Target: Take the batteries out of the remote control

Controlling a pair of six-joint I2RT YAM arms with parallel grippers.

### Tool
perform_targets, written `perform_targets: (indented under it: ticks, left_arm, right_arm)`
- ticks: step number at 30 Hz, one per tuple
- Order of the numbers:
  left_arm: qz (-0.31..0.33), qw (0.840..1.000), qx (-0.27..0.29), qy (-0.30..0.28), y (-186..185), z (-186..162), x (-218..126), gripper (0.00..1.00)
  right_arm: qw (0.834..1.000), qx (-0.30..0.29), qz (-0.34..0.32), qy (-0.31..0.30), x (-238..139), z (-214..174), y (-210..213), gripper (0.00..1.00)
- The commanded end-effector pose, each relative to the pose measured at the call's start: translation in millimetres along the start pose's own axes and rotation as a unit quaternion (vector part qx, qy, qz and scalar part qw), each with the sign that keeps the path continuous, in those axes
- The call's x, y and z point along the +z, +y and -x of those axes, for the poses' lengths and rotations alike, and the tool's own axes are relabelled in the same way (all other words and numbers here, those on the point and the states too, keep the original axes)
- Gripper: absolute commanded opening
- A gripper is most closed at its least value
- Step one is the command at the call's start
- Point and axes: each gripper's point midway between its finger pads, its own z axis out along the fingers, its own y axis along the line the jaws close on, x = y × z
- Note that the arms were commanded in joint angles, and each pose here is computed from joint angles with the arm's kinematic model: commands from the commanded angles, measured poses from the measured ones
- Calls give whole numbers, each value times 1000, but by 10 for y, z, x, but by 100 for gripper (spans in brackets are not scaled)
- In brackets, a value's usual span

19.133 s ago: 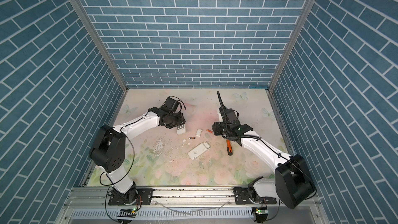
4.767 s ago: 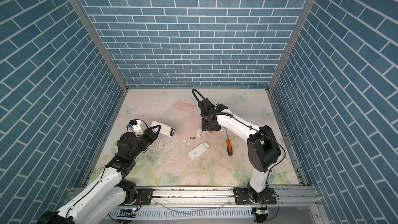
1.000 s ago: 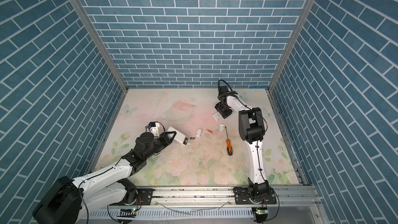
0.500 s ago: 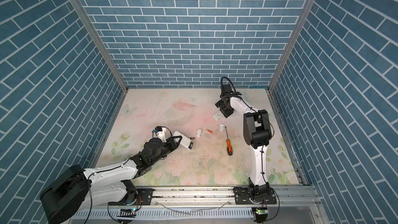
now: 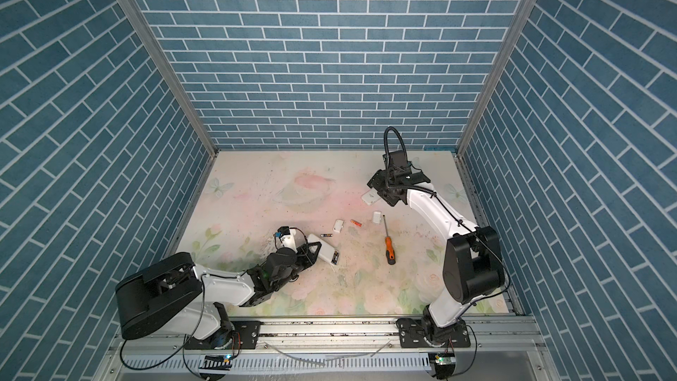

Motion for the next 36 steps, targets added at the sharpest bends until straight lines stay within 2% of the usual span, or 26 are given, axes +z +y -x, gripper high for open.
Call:
perform_targets:
  ticks: [1,8,18,26,36]
  left_arm:
    - [-5,999,-7,-33,-60,44,-24,0]
    - [14,998,-1,-67,6,-13,-175,4]
    - [24,996,5,-88,85,-38,-184,33]
    - [23,997,3,-80,151,-96,-176,38]
    - [79,994,11,-76,401,-94,-328,44]
  right_arm:
    - [999,-53,9,0,-129,-134,-19,72]
    - [997,-75,12,5,-159,-298,-102,72]
    - [995,-88,33,26,-138,-456,-19,71]
    - [995,-90,32,23,-172,-463,-1,70]
    - [995,-93,28,22,-180,-484,-15,70]
